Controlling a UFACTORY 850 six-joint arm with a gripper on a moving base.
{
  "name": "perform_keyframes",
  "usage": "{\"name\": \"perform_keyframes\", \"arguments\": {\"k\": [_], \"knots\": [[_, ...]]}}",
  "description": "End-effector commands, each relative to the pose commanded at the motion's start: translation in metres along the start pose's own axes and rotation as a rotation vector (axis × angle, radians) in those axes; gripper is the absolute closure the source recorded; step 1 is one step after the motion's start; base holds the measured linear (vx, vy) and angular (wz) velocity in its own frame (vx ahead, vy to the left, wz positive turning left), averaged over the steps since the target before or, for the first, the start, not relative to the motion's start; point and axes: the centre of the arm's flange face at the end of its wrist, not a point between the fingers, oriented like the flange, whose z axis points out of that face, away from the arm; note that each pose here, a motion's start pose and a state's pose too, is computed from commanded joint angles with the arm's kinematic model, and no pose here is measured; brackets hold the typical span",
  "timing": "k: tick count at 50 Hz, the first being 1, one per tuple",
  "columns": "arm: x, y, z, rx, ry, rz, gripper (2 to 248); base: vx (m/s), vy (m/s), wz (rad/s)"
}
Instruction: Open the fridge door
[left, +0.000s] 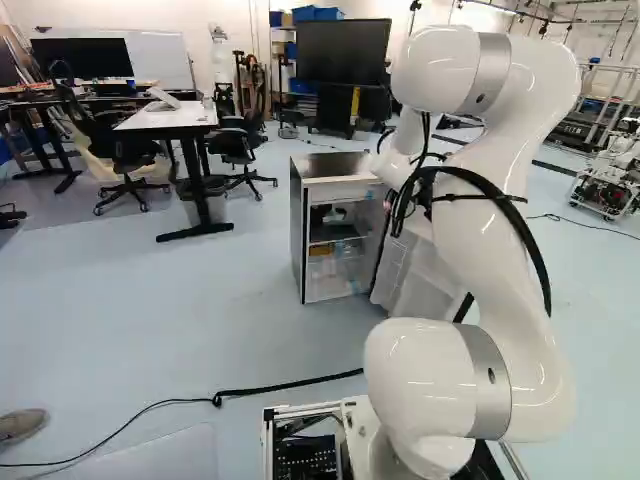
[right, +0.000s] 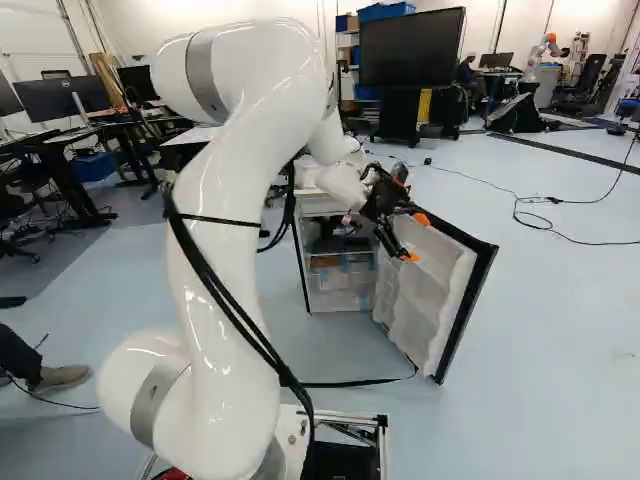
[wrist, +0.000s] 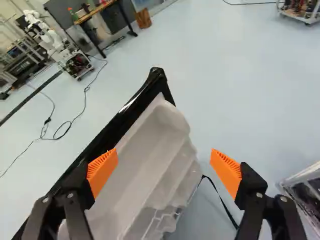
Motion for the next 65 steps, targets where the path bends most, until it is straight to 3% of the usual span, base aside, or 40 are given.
{"name": "perform_keyframes", "arguments": {"k": [35,65], "knots": [[-0.008,0.044,-0.056,0.35,-0.053,-0.317,3,0.0,0.0,0.0],[-0.001,0.086,-0.083,0.604,-0.096,-0.563,3,0.0,0.0,0.0]]}}
